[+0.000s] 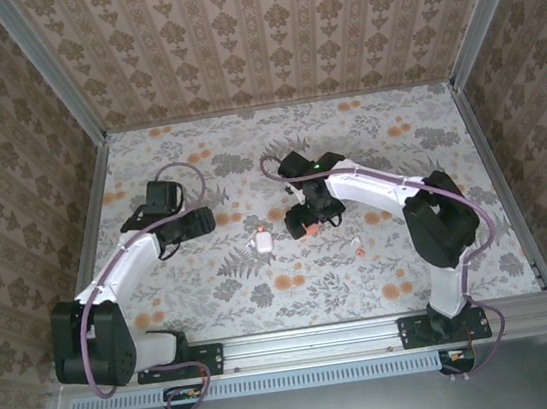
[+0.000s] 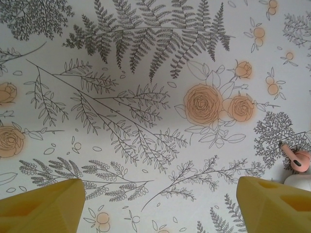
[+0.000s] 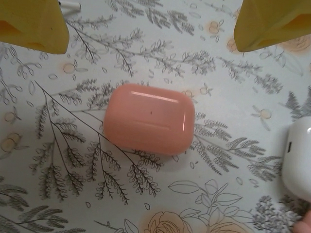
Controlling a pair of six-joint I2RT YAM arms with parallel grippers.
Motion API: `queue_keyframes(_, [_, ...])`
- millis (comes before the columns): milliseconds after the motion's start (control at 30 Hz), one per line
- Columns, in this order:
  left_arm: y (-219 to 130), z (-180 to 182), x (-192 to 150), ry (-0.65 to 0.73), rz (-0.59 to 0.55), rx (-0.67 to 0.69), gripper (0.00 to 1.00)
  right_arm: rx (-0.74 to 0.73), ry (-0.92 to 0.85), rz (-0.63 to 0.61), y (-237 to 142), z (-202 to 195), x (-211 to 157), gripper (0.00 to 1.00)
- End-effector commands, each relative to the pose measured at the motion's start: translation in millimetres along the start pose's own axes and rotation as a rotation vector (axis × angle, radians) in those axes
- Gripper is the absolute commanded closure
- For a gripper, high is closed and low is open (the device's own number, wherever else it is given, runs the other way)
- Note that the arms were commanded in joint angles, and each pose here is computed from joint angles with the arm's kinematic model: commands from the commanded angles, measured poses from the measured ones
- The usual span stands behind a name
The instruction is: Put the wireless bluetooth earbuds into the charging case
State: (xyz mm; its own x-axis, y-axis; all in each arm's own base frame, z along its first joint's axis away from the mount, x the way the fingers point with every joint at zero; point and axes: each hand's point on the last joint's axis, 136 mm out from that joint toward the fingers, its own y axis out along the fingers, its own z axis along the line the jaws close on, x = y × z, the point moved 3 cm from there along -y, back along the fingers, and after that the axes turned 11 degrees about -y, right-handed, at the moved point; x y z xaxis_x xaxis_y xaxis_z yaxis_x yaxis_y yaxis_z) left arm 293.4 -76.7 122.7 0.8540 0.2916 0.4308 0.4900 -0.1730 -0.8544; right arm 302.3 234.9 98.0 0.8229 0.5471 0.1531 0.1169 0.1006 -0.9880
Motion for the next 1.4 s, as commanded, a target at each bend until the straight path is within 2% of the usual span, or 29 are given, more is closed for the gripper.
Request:
queue_keyframes(0, [4.1, 1.6, -11.0, -0.021, 0.036, 0.0, 0.18, -0.018, -0.005, 0.044, 11.0, -0.1, 2.5, 0.11])
queue_keyframes(533, [5.4, -2.6, -14.4, -0.006, 0.038, -0.012, 0.18, -0.052, -0.008, 0.064, 48.0, -5.4, 20.4, 0.18])
queue_keyframes(767, [2.6, -6.1, -16.4, 0.016, 0.047, -0.016, 0.18, -0.05, 0.011, 0.074, 56.7, -7.5, 19.5, 0.25])
queue_keyframes(1000, [1.8, -9.2, -16.5, 0.038, 0.04, -0.024, 0.19, -0.057, 0.024, 0.068, 58.5, -10.0, 16.3, 0.39])
queue_keyframes(1200, [-5.5, -27.1, -14.3, 0.119, -0.027, -0.098, 0.22, -0.07, 0.058, -0.039, 29.2, -12.7, 19.1, 0.43])
queue_keyframes(1367, [-17.4, -58.5, -13.4, 0.233, -0.131, -0.246, 0.26, 0.03, 0.15, -0.287, -7.6, -2.5, 22.3, 0.47])
